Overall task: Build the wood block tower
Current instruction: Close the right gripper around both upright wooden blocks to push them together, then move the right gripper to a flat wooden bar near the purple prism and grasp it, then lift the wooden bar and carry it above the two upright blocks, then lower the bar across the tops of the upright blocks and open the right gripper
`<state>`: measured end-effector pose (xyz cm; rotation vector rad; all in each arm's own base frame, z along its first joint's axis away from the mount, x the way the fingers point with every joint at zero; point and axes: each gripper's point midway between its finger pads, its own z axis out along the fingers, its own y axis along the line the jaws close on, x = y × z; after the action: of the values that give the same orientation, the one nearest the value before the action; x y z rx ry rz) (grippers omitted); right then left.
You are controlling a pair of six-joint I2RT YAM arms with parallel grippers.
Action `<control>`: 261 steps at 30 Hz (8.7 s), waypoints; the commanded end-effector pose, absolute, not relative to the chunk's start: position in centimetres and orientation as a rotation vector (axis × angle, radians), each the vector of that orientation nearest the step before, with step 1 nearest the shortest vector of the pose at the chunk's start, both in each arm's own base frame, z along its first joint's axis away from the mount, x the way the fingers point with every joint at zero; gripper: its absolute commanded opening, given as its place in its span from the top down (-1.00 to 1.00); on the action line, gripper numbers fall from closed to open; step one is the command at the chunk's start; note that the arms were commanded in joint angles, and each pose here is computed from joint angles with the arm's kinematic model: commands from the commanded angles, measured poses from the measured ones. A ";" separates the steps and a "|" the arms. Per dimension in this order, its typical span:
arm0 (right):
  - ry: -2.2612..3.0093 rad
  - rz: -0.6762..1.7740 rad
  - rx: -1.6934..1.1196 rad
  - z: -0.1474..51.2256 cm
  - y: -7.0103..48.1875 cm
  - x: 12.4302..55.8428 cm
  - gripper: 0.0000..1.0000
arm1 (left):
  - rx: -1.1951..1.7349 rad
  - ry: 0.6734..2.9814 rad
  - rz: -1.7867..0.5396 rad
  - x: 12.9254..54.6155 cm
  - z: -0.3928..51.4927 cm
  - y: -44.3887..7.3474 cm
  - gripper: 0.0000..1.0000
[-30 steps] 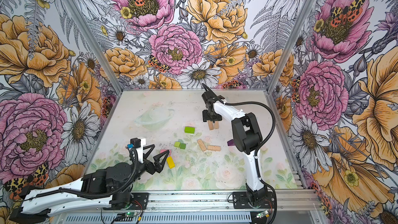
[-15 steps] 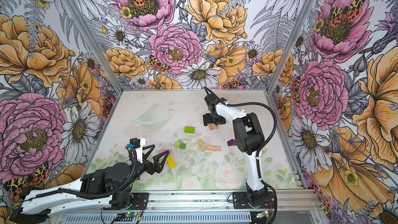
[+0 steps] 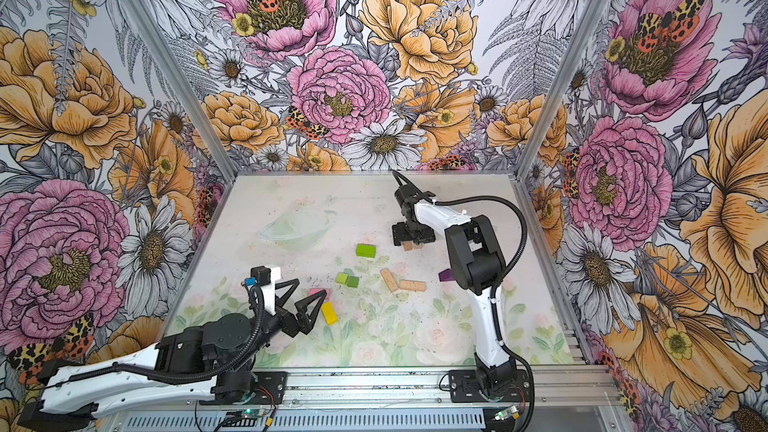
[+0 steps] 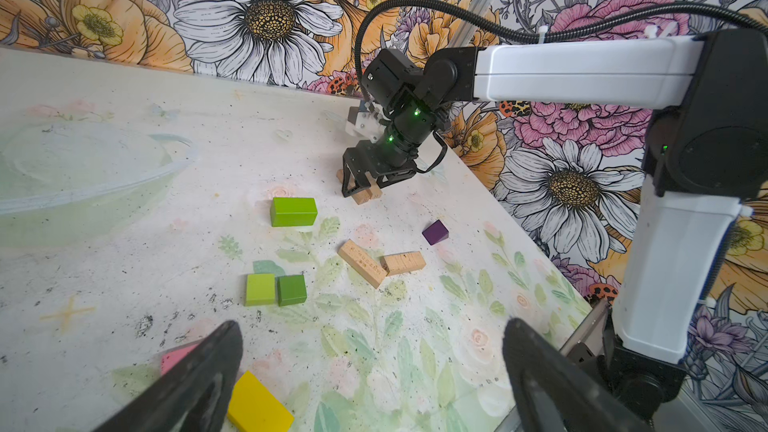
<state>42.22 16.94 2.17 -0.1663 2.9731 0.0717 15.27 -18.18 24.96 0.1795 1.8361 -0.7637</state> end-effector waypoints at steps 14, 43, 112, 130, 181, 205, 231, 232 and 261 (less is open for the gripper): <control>2.977 0.091 -0.113 1.3 16.9 43.5 0.11 | 0.170 1.812 -0.789 15.2 26.1 -18.0 -0.98; 2.981 0.205 0.023 1.4 19.0 44.3 0.08 | 0.274 1.822 -0.800 14.9 25.8 -20.1 -0.98; 3.003 0.222 0.163 4.2 17.8 27.9 -0.74 | 0.869 1.943 -1.037 12.1 19.3 -28.5 -0.98; 3.044 0.166 0.138 2.2 18.0 28.3 -0.74 | 0.849 1.954 -1.007 12.3 18.7 -27.9 -0.97; 3.018 0.025 0.135 4.6 17.7 28.5 -0.31 | 0.798 1.899 -1.002 12.1 19.4 -26.6 -0.98; 2.906 0.065 0.079 8.1 18.1 44.7 -0.30 | 0.695 1.903 -0.914 16.6 21.5 -26.2 -0.98; 2.977 0.073 0.081 4.9 17.6 46.0 -0.32 | 0.691 1.939 -0.914 18.5 21.0 -26.6 -0.98; 2.978 0.074 0.078 4.9 17.7 46.0 -0.32 | 0.692 1.939 -0.917 18.4 21.0 -26.6 -0.98; 2.989 0.105 0.064 4.0 17.7 46.7 -0.57 | 0.694 1.948 -0.909 18.9 21.2 -26.9 -0.98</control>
<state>46.20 17.67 4.20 0.0765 2.9890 0.0948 18.62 -26.56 19.41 0.6874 2.0048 -0.8851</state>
